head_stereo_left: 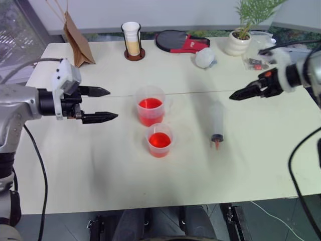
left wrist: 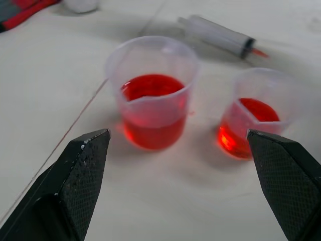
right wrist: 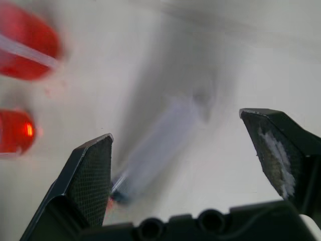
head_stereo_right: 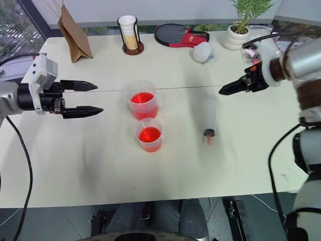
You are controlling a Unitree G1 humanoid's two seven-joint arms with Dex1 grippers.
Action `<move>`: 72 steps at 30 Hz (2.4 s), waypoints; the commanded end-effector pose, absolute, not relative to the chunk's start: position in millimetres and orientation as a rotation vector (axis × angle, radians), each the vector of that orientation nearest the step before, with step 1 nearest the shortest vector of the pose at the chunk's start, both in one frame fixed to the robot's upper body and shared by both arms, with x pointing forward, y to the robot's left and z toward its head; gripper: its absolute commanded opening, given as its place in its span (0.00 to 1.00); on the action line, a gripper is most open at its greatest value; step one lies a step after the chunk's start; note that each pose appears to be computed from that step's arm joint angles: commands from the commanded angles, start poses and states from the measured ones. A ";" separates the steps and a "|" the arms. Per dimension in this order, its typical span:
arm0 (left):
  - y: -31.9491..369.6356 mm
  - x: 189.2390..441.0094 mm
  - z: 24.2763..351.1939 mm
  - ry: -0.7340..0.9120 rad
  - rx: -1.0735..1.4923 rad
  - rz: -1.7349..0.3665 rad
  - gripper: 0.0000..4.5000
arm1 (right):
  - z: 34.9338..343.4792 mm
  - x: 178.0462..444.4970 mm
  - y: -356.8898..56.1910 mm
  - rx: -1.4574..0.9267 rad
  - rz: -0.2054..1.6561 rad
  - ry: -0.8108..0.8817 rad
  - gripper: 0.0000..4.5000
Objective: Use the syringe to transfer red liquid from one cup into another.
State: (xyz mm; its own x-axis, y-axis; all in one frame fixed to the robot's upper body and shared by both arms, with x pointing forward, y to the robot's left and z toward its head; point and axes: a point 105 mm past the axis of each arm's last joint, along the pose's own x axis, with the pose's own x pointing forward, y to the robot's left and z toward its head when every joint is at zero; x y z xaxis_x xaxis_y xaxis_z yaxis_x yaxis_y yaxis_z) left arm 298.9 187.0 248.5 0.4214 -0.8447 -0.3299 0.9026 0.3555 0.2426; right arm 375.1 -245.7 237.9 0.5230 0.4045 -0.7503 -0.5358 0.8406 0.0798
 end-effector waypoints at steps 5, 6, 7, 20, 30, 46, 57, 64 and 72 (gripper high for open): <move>158.8 275.6 263.1 0.103 0.546 -1.267 0.99 | 208.2 382.1 -240.5 0.041 0.400 1.024 1.00; 156.4 273.5 261.0 0.108 0.558 -1.275 0.99 | 203.3 382.8 -237.3 0.053 0.394 1.039 1.00; 154.8 272.0 259.3 0.113 0.569 -1.281 0.99 | 199.3 383.4 -235.2 0.056 0.389 1.050 1.00; 145.4 266.5 244.9 0.112 0.539 -1.302 1.00 | 157.0 394.7 -207.3 0.066 0.287 1.108 0.87; 155.6 279.7 241.3 0.119 0.533 -1.242 1.00 | 161.7 394.3 -198.0 0.124 0.280 1.104 0.30; 226.7 357.0 255.4 0.117 0.488 -0.949 1.00 | 338.4 375.6 -42.3 -0.068 1.306 -0.297 0.30; 213.3 358.8 289.0 0.030 0.498 -0.978 1.00 | 291.3 386.8 -5.7 -0.063 1.289 -0.366 0.30; 184.1 369.3 352.0 -0.246 0.348 -0.981 1.00 | 270.1 393.4 -4.3 -0.095 1.269 -0.339 0.30; 155.7 386.0 343.3 -0.276 0.342 -1.036 1.00 | 263.6 390.5 0.7 -0.054 1.273 -0.339 0.30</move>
State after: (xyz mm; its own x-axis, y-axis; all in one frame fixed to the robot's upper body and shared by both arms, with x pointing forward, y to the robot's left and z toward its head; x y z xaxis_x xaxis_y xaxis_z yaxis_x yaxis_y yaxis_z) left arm 387.9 155.8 325.9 0.4798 -0.8767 0.0337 0.8209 0.4622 0.3354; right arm 397.3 -5.3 244.6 0.2867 0.9433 0.1673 -0.9333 0.3144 -0.1734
